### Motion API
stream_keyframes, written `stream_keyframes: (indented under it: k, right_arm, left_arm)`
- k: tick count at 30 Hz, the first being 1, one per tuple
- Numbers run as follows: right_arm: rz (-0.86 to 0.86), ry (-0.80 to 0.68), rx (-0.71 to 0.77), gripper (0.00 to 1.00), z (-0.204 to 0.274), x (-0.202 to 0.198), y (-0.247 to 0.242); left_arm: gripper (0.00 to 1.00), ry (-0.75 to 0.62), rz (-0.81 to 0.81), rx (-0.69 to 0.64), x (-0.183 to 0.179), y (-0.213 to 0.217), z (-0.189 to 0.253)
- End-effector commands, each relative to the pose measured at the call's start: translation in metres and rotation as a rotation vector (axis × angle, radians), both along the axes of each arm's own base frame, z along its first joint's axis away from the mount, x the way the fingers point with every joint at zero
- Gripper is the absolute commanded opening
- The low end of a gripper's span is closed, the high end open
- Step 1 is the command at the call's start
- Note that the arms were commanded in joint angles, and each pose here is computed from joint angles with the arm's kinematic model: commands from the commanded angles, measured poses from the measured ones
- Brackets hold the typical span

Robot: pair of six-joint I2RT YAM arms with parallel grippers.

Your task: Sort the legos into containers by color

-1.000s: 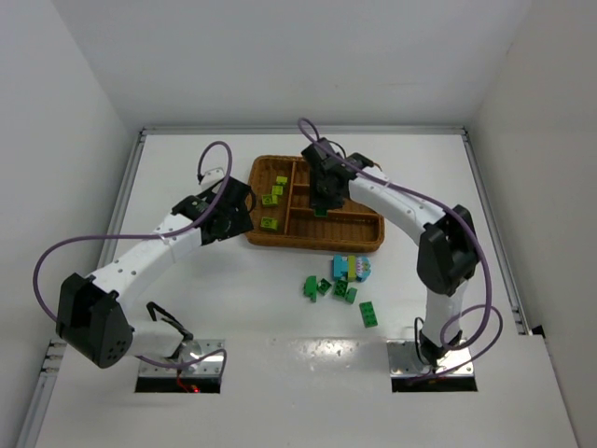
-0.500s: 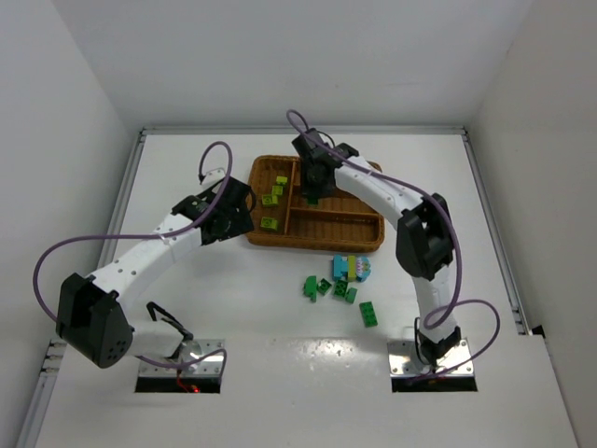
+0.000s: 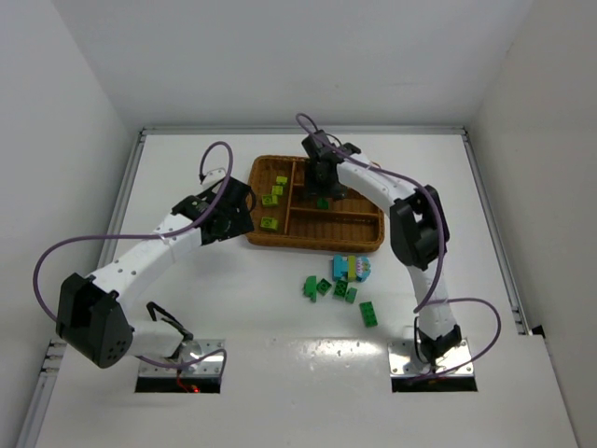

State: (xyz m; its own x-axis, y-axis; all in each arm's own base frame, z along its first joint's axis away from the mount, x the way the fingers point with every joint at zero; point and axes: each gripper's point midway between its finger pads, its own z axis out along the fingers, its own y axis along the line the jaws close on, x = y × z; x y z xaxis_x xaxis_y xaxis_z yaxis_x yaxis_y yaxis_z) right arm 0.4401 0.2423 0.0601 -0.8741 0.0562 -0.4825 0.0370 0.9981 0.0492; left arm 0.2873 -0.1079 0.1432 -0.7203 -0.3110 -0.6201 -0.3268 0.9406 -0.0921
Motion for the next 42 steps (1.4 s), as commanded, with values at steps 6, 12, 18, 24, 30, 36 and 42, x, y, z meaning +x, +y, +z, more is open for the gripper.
stream_keyframes:
  k: [6,12,18,24,30,36,42]
  right_arm:
    - [-0.011,-0.115,0.047,0.83,0.042,0.017,0.0]
    - [0.019,-0.164,0.081,0.73,0.069,-0.05,-0.023]
    - [0.169,-0.086,0.146,0.73,0.052,-0.152,-0.015]
    - [0.216,0.011,0.058,0.77,0.017,-0.243,-0.022]
    - [0.076,0.075,0.004,0.77,-0.023,-0.284,-0.078]
    - [0.02,0.152,-0.014,0.77,-0.05,-0.31,-0.103]
    - [0.021,0.164,-0.015,0.77,-0.056,-0.309,-0.103]
  left_arm:
    - [0.77,-0.039,-0.006,-0.027,0.007,-0.003,0.014]
    - [0.77,-0.035,-0.018,-0.028,0.007,-0.004,0.014]
    - [0.77,-0.051,-0.007,-0.018,0.006,0.0,0.017]
    - [0.77,-0.054,-0.002,-0.011,0.004,0.003,0.016]
    - [0.77,-0.039,-0.012,-0.02,0.001,0.001,0.012]
    - [0.77,-0.039,-0.021,-0.02,0.0,-0.002,0.012]
    - [0.77,-0.038,-0.043,-0.026,0.001,-0.013,0.013]
